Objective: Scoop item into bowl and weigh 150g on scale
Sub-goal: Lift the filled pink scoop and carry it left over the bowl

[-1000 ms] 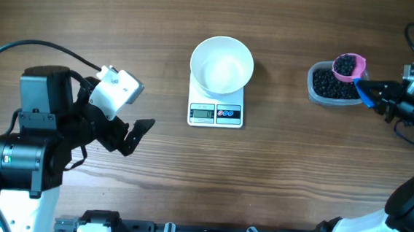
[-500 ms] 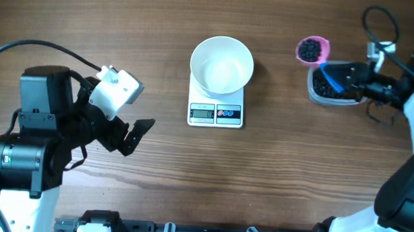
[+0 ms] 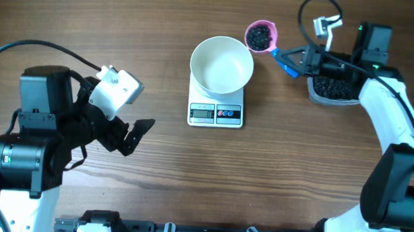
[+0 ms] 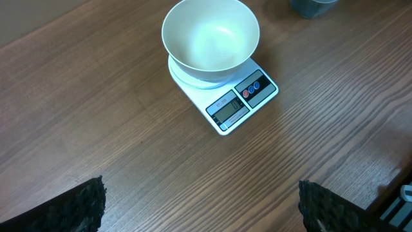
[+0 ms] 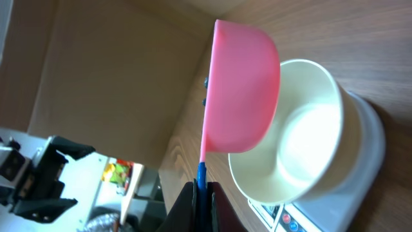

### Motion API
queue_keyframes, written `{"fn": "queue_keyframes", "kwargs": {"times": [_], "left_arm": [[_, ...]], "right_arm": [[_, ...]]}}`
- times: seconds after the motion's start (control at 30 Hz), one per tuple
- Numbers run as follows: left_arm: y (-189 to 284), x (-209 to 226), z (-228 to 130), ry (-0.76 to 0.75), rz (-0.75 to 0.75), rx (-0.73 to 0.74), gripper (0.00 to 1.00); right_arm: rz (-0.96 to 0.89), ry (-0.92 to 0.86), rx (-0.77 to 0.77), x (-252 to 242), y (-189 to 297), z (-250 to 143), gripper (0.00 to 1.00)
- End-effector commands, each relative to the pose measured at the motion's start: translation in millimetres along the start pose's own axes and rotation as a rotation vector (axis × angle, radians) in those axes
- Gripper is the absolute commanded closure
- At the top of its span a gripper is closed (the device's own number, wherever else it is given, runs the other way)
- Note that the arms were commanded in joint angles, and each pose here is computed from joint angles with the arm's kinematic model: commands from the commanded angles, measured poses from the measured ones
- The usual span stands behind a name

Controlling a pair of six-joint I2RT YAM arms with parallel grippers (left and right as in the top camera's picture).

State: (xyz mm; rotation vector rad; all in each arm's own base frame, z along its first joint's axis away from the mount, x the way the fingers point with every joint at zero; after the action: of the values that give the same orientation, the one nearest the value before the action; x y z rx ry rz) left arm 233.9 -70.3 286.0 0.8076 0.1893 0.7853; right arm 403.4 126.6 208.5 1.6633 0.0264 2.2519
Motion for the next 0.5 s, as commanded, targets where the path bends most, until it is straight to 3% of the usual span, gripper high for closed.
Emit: {"fn": "queue_keyframes", "kwargs": {"times": [0.0, 0.47], "left_arm": [[4, 1, 7, -0.023, -0.001, -0.027, 0.00], [4, 1, 7, -0.023, -0.001, -0.026, 0.00]], "right_arm": [[-0.029, 0.086, 0.007, 10, -12, -3, 0.96], [-0.236, 0.348, 0.049, -7, -60, -16, 0.96]]}}
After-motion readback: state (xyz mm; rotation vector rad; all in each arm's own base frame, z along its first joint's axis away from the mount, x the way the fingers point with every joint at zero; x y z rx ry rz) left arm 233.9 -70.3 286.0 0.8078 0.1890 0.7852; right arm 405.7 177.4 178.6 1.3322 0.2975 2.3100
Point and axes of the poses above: each gripper's point midway between its finger pads, its own y axis back along the fingers, its own x axis along the line the jaws close on, z = x × y, the point moved 1 cm from there along y, back along the fingers, and after that the axes turned 9 degrees about -y, right-handed, at the moved point
